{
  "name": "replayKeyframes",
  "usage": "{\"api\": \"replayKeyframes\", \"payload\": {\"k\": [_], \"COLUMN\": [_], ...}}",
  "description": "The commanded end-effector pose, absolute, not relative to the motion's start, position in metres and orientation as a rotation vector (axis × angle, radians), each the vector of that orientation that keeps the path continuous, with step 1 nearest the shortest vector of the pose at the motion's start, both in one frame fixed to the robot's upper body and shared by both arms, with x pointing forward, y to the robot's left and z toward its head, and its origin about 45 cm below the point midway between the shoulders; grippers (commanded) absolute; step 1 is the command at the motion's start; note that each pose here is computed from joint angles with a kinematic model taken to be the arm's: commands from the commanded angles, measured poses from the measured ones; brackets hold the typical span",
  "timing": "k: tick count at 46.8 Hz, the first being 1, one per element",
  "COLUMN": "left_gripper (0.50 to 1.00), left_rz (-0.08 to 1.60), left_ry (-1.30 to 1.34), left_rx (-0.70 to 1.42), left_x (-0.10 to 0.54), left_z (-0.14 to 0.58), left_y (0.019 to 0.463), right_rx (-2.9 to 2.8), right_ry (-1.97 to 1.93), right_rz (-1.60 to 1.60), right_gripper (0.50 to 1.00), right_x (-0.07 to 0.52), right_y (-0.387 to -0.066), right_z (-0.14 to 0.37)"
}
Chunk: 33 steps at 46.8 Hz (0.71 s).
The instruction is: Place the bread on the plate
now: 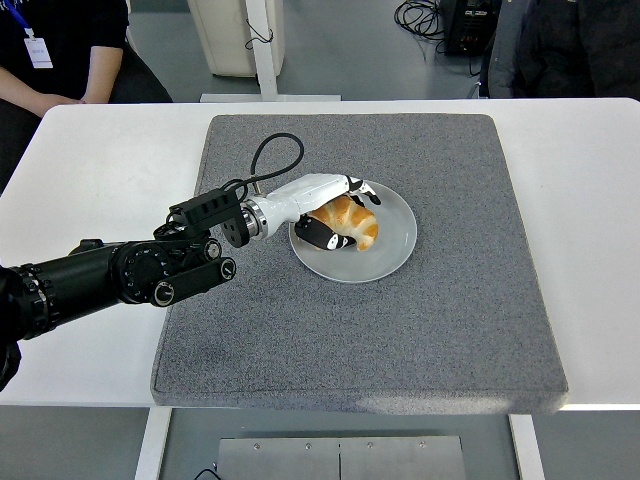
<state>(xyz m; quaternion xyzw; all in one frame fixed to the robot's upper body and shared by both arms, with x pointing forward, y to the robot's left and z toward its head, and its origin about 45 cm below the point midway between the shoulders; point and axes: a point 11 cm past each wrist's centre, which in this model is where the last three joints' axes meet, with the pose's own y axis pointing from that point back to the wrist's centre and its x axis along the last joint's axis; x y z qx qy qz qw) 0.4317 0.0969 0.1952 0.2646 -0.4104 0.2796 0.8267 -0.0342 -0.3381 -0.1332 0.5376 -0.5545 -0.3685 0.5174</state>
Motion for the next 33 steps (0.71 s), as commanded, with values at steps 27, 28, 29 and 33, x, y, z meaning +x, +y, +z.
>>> {"api": "replayKeyframes", "payload": {"k": [27, 28, 29, 33], "left_gripper": [0.957, 0.957, 0.958, 0.958], "left_rz": [0.661, 0.668, 0.678, 0.713], "left_ry": [-0.783, -0.775, -0.769, -0.738], "left_rx": [0.520, 0.512, 0.505, 0.482], "left_x": [0.436, 0.436, 0.438, 0.442], "left_z": [0.202, 0.203, 0.205, 0.213], "left_y": [0.094, 0.092, 0.092, 0.092], "right_rx": [1.291, 1.291, 1.291, 1.291], "right_ry": [-1.331, -1.331, -1.331, -1.331], "right_rz": [-0.884, -0.884, -0.884, -0.884], "right_gripper": [1.000, 1.000, 1.000, 1.000], "right_x": [-0.034, -0.034, -0.034, -0.034], "right_y": [-0.338, -0.338, -0.338, -0.338], "right_z": [-0.133, -0.133, -0.133, -0.133]}}
